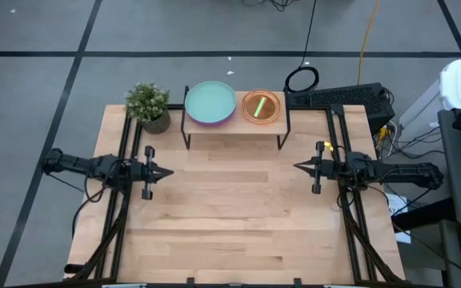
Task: Place and stack plates onto a shelf
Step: Return to Home Position
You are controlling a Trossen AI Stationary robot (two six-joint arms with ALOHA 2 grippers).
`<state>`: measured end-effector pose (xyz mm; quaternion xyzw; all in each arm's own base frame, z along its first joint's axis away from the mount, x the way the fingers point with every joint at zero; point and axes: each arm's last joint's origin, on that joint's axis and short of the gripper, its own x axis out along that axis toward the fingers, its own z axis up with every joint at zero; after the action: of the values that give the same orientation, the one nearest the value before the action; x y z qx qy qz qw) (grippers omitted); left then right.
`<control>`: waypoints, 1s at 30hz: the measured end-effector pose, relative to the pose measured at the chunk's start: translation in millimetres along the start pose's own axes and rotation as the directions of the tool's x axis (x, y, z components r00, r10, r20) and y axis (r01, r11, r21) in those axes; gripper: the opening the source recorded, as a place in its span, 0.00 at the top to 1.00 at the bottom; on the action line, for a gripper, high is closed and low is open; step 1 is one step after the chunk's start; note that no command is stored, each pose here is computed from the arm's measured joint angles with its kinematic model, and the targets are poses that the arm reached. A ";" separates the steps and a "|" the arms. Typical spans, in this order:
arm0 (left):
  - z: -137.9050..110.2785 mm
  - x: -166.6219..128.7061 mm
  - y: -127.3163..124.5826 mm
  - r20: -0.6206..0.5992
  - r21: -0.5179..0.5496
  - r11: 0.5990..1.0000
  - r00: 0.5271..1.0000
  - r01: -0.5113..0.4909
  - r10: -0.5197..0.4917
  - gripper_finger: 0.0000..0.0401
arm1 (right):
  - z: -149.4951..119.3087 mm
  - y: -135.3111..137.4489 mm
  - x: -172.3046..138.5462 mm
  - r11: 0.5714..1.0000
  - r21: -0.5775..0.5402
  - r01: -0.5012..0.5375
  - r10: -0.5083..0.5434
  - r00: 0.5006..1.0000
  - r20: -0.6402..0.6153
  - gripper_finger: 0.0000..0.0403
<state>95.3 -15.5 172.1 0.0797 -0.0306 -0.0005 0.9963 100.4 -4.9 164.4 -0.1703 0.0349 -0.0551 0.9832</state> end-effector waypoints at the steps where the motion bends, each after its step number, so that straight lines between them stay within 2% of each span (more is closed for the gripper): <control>1: -0.2 0.1 0.4 0.000 -0.005 1.000 1.000 0.008 -0.008 0.99 | 0.0 0.0 0.0 1.000 0.004 0.000 0.000 1.000 0.000 1.00; 4: -1.0 0.3 0.6 -0.003 -0.014 0.999 0.999 0.038 -0.038 0.99 | -1.5 0.5 0.0 1.000 0.024 -0.005 0.006 1.000 -0.016 1.00; 14: -2.9 1.1 5.5 -0.022 0.002 1.000 1.000 0.008 -0.008 0.99 | -2.0 0.6 -0.1 1.000 0.015 -0.005 0.005 1.000 -0.020 1.00; 20: -3.6 1.3 6.5 -0.027 -0.021 1.000 1.000 0.007 -0.008 0.99 | -2.0 0.6 -0.1 1.000 0.019 -0.004 0.004 1.000 -0.021 1.00; 25: -3.9 1.3 5.8 -0.029 -0.085 0.996 0.999 0.029 -0.032 0.99 | -2.2 0.7 -0.1 0.999 0.045 -0.005 0.006 1.000 -0.023 1.00; 30: -4.1 1.3 5.7 -0.030 -0.079 0.996 0.999 0.033 -0.036 0.99 | -3.0 1.1 -0.1 0.998 0.064 -0.010 0.012 0.999 -0.031 1.00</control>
<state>96.8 -9.2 169.0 0.0411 -0.0134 -0.0175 0.9989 100.1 -4.9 161.2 -0.1379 0.0494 -0.0536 0.9878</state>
